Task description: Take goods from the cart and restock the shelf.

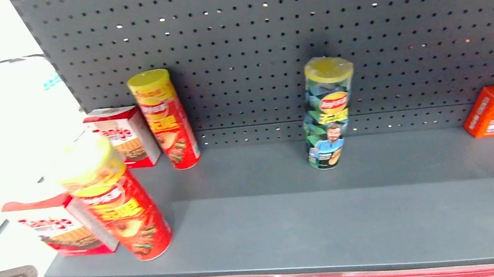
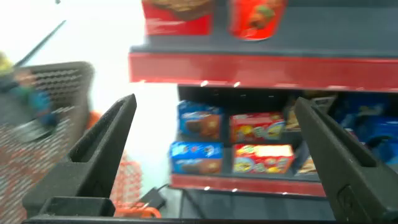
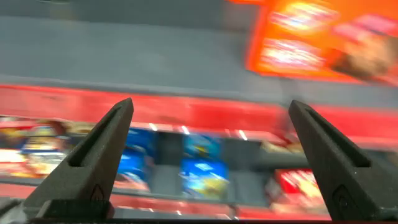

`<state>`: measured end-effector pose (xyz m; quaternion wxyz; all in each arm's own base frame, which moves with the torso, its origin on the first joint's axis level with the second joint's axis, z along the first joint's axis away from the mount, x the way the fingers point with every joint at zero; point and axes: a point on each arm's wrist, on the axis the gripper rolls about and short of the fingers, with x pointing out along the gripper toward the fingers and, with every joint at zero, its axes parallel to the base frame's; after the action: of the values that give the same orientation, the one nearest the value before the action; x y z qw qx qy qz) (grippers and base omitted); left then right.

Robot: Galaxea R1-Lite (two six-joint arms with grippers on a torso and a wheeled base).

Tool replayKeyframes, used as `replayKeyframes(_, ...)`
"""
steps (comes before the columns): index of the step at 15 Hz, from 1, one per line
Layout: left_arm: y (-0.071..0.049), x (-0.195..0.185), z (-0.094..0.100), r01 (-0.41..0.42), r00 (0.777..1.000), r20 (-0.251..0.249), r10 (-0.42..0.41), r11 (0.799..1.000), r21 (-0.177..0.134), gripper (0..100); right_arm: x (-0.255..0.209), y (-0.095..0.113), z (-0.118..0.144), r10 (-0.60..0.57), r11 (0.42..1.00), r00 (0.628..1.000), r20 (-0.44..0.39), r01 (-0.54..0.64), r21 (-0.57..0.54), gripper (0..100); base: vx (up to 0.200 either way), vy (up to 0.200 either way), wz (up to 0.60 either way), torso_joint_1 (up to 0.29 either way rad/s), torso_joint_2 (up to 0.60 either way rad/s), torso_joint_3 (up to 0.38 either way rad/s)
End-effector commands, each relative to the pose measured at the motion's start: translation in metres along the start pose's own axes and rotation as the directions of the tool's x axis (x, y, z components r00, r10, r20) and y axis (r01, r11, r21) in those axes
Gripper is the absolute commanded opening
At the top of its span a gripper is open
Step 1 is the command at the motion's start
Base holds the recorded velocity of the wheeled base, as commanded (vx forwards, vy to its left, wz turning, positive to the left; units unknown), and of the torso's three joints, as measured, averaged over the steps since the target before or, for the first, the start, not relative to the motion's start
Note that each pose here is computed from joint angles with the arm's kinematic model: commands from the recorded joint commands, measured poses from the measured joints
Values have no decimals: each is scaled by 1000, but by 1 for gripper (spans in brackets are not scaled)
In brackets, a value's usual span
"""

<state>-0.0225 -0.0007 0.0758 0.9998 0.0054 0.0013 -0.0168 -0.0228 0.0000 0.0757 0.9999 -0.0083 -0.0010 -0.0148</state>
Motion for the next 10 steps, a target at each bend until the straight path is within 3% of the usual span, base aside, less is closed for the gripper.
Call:
replayKeyframes(1,0,0,0,0,1000,0,0,1000,0,100,0,0,0,-1,1000,1000,-1,1,0,100,0,0,600,2,-2,7)
replayKeyframes(2,0,0,0,0,1000,0,0,1000,0,100,0,0,0,0,1000,1000,-1,0,0,100,0,0,600,7,7,-2)
replayKeyframes(10,0,0,0,0,1000,0,0,1000,0,100,0,0,0,-1,1000,1000,1,1,1,100,0,0,0,0,0,0)
